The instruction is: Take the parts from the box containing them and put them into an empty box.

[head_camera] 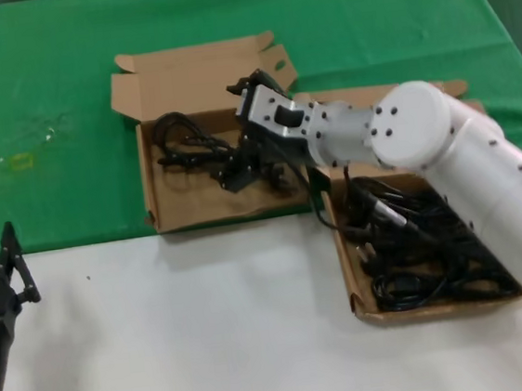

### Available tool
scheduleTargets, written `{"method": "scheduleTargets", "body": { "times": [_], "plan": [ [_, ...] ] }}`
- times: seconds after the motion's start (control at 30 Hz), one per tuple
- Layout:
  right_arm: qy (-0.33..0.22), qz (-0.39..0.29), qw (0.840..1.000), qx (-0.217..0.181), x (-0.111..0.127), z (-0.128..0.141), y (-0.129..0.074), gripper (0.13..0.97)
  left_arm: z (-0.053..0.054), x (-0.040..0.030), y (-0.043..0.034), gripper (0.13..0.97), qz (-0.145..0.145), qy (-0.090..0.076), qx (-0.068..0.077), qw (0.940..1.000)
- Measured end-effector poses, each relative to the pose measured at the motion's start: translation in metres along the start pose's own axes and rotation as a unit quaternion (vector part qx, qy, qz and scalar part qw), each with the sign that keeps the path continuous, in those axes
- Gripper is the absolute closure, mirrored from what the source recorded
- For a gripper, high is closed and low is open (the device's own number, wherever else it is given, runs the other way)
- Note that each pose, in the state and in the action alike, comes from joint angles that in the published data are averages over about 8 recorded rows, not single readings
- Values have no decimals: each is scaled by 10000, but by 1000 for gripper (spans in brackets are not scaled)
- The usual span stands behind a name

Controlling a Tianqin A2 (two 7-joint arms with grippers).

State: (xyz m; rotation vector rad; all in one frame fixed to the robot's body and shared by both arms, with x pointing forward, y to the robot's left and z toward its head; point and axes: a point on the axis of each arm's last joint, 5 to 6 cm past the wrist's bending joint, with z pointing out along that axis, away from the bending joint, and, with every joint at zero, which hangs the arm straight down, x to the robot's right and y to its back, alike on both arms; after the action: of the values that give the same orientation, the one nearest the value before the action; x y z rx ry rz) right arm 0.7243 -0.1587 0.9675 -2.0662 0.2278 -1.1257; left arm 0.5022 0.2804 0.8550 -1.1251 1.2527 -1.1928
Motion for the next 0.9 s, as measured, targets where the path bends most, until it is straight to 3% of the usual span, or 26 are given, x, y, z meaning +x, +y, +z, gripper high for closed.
{"method": "scheduleTargets", "body": {
  "times": [0.3,0.47,0.57,0.7,0.9],
  "plan": [
    [316,560,9975,286,-243,-111,185,185,0,0,0,830,0,0,0,10000],
    [522,883,9938,416,-373,-198,293,139,0,0,0,725,0,0,0,10000],
    [650,1075,9909,479,-451,-257,359,139,0,0,0,661,0,0,0,10000],
    [830,1325,9862,551,-547,-344,444,135,0,0,0,661,0,0,0,10000],
    [1112,1684,9774,630,-682,-491,568,130,0,0,0,492,0,0,0,10000]
  ]
}}
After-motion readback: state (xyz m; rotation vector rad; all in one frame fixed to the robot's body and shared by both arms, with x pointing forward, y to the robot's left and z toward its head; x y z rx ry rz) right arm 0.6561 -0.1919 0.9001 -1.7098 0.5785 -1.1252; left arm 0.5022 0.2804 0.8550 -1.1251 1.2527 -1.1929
